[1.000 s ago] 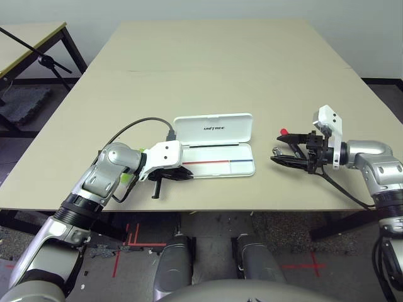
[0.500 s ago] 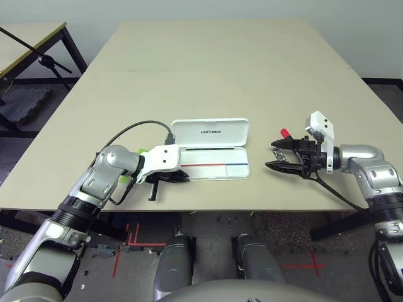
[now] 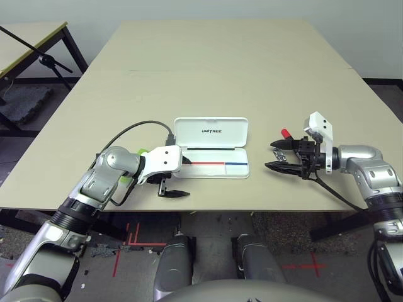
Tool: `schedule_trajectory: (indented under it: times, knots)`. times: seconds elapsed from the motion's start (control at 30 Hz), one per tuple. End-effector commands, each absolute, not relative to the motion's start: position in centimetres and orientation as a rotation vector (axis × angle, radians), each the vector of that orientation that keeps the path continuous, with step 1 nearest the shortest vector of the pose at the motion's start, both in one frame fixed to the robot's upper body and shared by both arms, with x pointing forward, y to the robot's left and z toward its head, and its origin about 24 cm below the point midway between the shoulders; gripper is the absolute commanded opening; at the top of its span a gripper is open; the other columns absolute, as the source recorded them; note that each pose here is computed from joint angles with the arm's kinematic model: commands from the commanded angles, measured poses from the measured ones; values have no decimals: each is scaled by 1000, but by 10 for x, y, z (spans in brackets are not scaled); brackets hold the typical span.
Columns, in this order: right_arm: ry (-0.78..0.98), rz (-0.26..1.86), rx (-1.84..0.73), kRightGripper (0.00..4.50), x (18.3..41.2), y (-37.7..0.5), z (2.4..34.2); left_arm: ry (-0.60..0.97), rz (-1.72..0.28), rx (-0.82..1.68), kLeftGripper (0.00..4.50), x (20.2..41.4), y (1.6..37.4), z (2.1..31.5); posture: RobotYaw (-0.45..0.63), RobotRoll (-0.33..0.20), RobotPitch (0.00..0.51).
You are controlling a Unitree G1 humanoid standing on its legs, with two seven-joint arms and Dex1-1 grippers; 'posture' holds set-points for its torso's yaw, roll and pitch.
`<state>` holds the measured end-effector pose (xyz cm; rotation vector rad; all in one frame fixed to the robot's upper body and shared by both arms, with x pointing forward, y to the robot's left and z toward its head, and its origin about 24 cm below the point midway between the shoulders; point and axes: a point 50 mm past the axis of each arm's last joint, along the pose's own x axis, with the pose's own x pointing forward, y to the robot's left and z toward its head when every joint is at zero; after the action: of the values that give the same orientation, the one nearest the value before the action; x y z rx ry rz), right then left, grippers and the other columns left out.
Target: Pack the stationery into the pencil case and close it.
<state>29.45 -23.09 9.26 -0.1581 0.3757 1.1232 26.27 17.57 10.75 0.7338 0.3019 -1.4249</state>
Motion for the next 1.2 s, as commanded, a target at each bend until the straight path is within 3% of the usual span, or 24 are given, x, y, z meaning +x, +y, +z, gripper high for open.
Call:
schedule_trajectory:
  times: [0.03,0.5,0.7,0.87,1.07,1.2]
  knots:
    - [372,1138,-171,4500,297,-229,94,273,-1424,686,4461,258,179,121,-32,0,62]
    - [332,1078,-170,4500,298,-248,134,122,-1343,571,4461,257,191,175,-30,0,62]
    - [392,975,-149,4500,297,-256,144,109,-1349,558,4461,256,187,178,-35,0,68]
    - [379,915,30,4500,297,-249,167,121,-1355,560,4461,255,185,173,-36,0,72]
    - [483,511,-24,4500,322,-260,164,133,-1356,565,4461,255,183,170,-37,0,74]
    - [556,440,-30,4500,321,-260,157,140,-1359,570,4461,255,183,168,-37,0,74]
